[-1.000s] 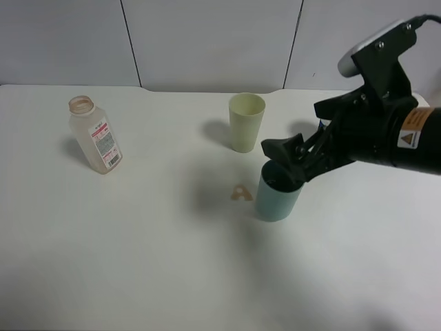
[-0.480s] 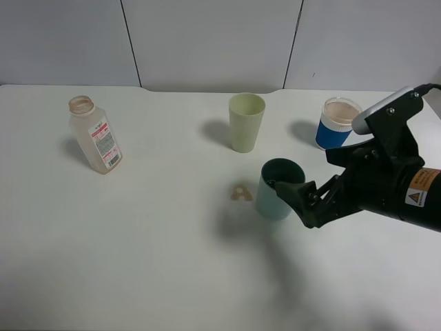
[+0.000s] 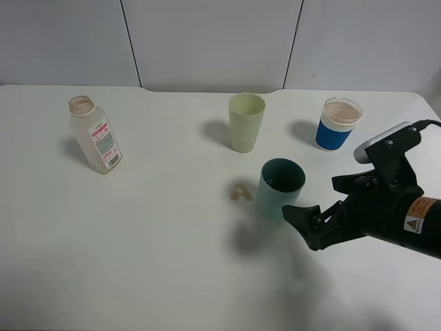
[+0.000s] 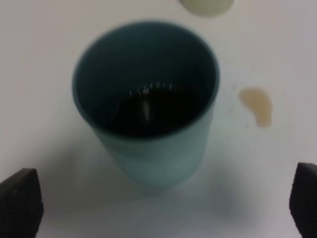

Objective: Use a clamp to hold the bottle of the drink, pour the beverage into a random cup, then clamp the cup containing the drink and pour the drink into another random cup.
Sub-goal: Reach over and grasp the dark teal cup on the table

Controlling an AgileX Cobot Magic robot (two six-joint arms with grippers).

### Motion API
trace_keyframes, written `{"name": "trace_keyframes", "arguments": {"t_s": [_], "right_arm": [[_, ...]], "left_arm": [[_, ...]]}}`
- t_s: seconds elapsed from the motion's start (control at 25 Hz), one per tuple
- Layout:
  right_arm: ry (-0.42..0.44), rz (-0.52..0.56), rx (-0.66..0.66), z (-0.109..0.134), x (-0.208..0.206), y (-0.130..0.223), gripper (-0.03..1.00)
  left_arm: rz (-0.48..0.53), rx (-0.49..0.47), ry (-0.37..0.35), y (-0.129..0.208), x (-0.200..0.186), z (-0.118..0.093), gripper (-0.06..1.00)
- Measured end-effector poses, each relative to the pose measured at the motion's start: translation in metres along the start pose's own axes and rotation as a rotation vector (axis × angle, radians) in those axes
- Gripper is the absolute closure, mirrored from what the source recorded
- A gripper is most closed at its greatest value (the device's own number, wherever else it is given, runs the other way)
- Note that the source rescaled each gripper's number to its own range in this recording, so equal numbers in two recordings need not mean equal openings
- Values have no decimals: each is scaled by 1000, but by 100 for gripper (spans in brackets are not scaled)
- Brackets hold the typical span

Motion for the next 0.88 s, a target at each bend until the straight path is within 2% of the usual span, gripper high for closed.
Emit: {"name": "trace_keyframes", "arguments": {"t_s": [0.24,0.52,0.88], "right_arm": [[8,26,-15,0,20,11,-3],[44,-70,-68,-3,39,5,-3],[53,-120,-100,-1,55,12,-3]], "left_arm": [[0,0,0,0,0,0,-6],[0,0,0,0,0,0,-6],[0,0,0,0,0,0,-6]]}}
Point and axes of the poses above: a point on each arm's last joint axis where the gripper is mounted, x pointing out along that axis toward the gripper, z along the wrist's bending axis when the last joint is at zero, y = z × x, the point moved 8 cm from there along x, pointing out along that axis toward the gripper, and after that the axes turned 11 degrees about -x, right-handed, at the moved point
